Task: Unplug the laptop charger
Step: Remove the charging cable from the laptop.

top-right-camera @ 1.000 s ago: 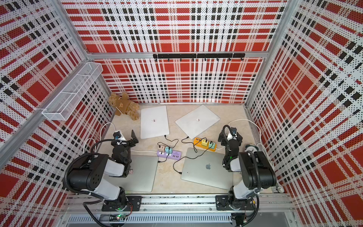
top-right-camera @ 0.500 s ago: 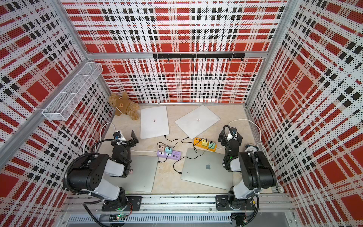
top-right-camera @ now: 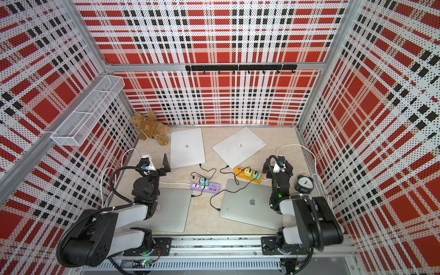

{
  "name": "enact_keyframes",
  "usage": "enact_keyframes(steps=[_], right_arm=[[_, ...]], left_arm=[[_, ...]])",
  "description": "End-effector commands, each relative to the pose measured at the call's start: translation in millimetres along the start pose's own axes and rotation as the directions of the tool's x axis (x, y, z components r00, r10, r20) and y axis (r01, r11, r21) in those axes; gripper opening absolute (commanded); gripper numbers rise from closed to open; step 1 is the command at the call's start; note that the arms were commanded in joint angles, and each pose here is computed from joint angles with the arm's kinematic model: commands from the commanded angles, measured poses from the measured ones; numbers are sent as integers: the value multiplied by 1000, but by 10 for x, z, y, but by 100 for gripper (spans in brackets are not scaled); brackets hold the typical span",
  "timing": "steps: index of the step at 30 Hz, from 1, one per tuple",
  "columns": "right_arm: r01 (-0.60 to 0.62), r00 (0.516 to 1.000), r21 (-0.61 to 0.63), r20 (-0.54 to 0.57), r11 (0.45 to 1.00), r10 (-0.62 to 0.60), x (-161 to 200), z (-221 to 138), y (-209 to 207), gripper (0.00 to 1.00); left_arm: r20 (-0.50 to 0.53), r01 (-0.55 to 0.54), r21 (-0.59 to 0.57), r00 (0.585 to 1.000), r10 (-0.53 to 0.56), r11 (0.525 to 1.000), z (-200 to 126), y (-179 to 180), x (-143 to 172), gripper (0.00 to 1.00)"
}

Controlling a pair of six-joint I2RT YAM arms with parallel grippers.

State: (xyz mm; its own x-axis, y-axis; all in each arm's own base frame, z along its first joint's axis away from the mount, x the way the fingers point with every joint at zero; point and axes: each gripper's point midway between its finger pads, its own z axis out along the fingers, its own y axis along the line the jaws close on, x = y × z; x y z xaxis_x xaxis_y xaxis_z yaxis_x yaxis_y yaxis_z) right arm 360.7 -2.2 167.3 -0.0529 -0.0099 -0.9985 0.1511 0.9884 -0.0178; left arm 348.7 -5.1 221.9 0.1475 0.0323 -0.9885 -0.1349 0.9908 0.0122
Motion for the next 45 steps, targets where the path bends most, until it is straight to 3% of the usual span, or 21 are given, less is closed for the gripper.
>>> enact_keyframes(steps=[1,7,13,18,24,32,39,45], right_arm=[[-18,999,57,-45,998,20,-141,-53,-81,100],[-161,973,93,-149,983,173,-306,-245,-150,100],[-285,893,41,-352,958,280,-257,-514,19,100],[-430,782,-39,-515,902,350,-100,-803,307,100],[-498,695,-80,-633,864,341,96,-1078,551,100],[-551,630,-143,-718,822,297,231,-1394,797,95],[-588,581,-178,-772,789,258,376,-1586,979,92],[-604,545,-196,-809,772,221,485,-1757,1096,90]], left_arm=[[-60,-69,61,996,73,996,43,-133,-23,99],[-43,-67,184,996,77,981,-18,-375,-358,94],[-73,-130,401,982,173,907,-180,-765,-509,85],[-73,-148,648,964,255,747,-491,-1239,-531,80],[-88,-111,803,950,300,585,-859,-1560,-439,76],[1,-157,897,936,353,413,-1392,-1907,-377,73],[113,-232,942,899,423,241,-1837,-2091,-127,73],[131,-218,966,874,468,136,-2051,-2246,36,59]])
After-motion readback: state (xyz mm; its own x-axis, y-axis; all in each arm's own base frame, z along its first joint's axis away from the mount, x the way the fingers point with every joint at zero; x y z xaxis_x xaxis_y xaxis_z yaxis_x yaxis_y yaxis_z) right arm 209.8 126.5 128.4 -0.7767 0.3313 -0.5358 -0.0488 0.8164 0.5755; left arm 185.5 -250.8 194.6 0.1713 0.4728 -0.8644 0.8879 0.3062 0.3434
